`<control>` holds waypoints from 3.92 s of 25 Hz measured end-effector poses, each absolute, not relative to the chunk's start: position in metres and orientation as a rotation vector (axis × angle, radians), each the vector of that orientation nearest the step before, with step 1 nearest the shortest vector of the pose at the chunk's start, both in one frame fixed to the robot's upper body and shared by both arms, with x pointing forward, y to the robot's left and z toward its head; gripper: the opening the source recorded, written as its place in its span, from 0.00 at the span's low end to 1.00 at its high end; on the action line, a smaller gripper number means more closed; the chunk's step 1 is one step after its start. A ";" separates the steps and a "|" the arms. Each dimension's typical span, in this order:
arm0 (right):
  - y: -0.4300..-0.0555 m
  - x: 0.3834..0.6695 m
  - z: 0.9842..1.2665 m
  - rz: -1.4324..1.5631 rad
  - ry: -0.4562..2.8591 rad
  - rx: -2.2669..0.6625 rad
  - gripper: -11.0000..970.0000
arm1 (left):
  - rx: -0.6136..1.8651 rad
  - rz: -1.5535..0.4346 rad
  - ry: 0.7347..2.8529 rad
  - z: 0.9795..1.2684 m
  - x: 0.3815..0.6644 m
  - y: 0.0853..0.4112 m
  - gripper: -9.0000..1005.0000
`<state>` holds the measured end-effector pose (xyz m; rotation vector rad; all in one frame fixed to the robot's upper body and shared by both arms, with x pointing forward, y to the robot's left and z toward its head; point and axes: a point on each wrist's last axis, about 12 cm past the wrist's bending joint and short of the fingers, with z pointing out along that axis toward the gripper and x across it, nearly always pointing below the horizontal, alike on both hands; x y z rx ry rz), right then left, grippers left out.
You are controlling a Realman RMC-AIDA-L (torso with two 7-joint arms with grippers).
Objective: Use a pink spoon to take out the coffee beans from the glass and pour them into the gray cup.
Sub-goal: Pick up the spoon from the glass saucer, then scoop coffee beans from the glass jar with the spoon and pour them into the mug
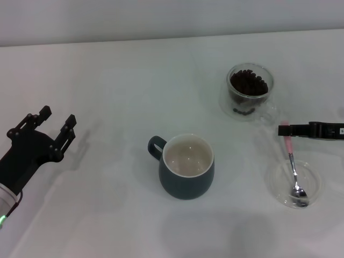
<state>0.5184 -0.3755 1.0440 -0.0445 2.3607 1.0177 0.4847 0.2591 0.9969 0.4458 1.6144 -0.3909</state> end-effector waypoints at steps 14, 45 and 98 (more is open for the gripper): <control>-0.368 0.534 1.053 0.999 2.423 -0.139 0.31 | 0.443 -0.388 1.613 0.998 0.486 0.260 0.58; -0.369 0.536 1.056 1.002 2.384 -0.122 0.16 | 0.439 -0.385 1.621 0.996 0.485 0.260 0.58; -0.326 0.596 1.092 0.586 1.704 -0.335 0.16 | 0.423 -0.399 1.615 0.995 0.480 0.257 0.58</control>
